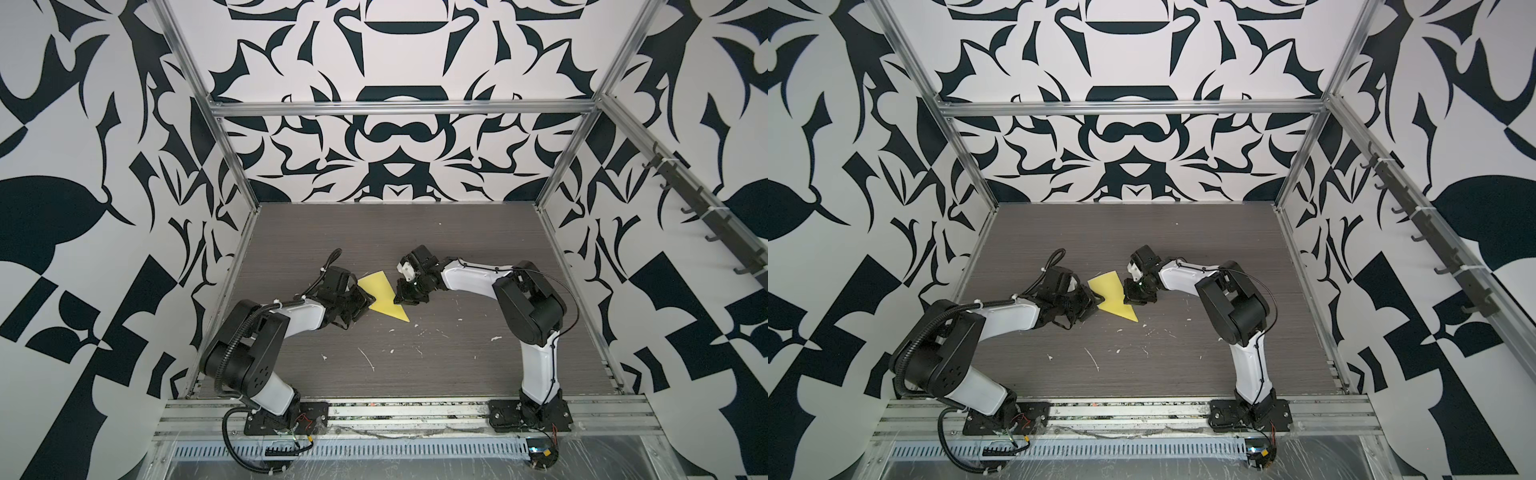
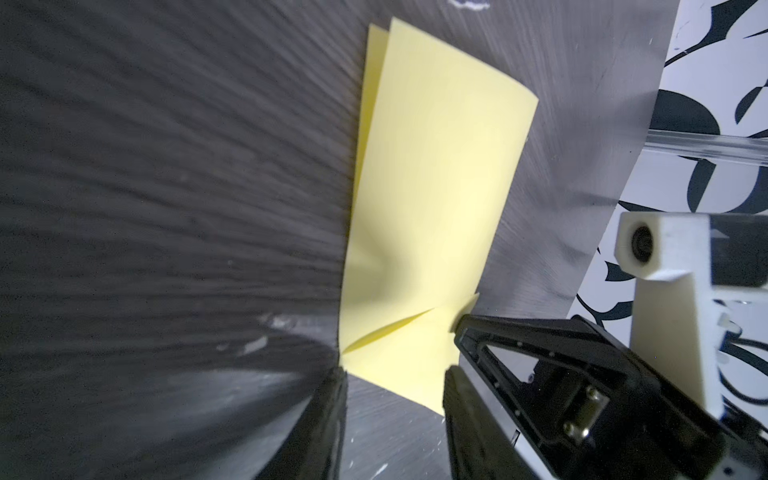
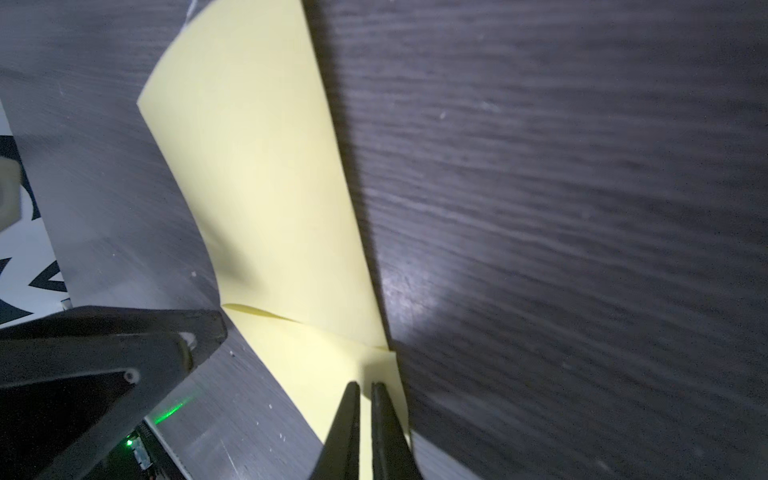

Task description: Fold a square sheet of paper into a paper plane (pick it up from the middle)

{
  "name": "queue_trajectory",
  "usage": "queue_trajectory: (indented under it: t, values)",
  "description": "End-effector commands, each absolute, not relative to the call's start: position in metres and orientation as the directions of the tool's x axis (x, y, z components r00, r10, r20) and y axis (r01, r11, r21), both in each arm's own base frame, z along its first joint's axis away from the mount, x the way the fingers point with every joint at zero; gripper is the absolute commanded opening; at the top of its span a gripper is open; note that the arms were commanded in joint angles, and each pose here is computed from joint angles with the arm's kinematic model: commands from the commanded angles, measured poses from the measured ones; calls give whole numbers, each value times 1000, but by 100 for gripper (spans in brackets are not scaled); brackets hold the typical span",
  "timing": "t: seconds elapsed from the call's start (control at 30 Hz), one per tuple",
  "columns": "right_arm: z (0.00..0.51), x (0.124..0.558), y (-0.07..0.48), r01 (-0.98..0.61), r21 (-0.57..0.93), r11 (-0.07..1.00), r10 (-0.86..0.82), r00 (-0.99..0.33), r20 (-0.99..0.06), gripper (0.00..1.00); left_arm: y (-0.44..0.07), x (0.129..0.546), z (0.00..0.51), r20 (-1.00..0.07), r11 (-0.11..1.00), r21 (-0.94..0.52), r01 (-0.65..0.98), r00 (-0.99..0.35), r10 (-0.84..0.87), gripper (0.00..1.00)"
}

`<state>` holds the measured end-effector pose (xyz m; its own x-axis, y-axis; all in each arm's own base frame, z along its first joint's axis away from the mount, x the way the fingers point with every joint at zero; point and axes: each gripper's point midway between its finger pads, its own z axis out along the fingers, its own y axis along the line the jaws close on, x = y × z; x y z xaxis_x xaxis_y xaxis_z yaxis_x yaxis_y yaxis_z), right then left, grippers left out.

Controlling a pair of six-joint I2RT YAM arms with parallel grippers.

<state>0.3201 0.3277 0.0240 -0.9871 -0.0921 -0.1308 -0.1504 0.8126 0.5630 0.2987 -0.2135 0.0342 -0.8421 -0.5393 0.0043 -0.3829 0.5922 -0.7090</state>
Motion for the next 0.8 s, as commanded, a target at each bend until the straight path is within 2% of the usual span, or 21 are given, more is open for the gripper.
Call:
queue_trajectory:
  t: [0.0,0.2,0.37,0.57,0.77]
  values:
    - [16,316,321,-115,556,823,-71,-992,-100,13,-210,304,30,-6,610,-682,-403,-832,-555,43]
    - [38,319,333,-152,621,769,-86,-987,-136,14,-208,303,27,-5,622,-667,-411,-831,-556,44]
    - [82,329,339,-282,636,718,-122,-951,-284,22,-210,304,32,-7,614,-680,-400,-834,-551,45]
    - [76,335,323,-384,539,750,-202,-908,-367,33,-211,304,37,-10,607,-693,-390,-836,-549,47]
    - [69,331,326,-439,529,726,-274,-891,-363,37,-213,304,37,-3,601,-697,-391,-837,-547,48]
